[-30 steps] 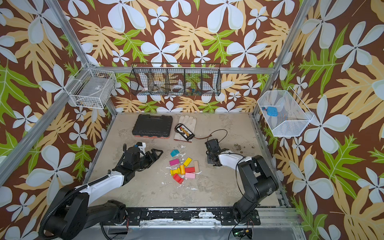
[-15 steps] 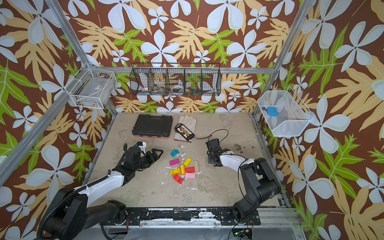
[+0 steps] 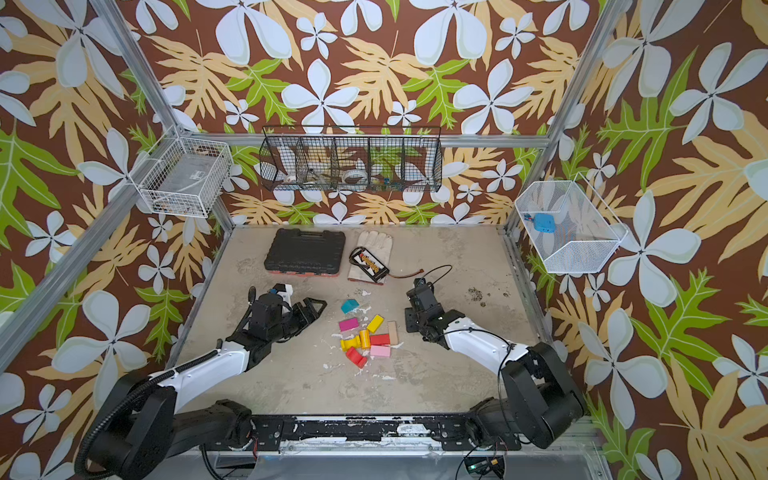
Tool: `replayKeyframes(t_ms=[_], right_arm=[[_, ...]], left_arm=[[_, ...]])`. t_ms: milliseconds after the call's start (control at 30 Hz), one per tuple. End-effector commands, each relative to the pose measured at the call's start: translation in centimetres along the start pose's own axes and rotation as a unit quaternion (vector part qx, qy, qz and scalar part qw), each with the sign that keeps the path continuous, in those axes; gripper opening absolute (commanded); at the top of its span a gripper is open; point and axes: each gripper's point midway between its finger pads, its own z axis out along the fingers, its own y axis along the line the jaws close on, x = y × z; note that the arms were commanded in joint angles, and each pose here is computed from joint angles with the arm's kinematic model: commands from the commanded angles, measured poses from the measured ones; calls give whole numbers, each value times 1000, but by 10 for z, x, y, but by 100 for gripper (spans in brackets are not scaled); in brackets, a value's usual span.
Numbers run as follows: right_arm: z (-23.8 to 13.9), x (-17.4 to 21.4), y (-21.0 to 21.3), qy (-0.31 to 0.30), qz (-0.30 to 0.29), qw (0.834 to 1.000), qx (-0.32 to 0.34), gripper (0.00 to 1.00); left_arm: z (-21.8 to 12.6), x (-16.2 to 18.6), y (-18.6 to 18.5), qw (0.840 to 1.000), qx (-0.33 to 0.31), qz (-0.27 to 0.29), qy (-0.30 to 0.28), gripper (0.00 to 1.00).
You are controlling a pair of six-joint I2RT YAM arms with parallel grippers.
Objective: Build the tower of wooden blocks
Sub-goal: 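Return the right gripper to the pile and grasp a second light-wood plank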
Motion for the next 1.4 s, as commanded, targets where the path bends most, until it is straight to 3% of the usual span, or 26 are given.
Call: replayKeyframes(t_ms=[0,467,833,1100,1367], right_arm=[[7,3,24,6,-23,999,-41,52],[29,25,56,56,-71,994,-58,52],[37,30,47,70,-77,994,-23,52],[40,34,44,78,-79,994,-10,43],[39,37,44,81,-79,994,-3,43]], left_arm=[[1,-2,0,1000,-3,2,-5,85],[8,3,3,1000,-11,1,7,84],[10,5,3,1000,-17,7,10,83],[9,5,3,1000,-21,10,9,83],[12,6,4,1000,-26,11,12,83]])
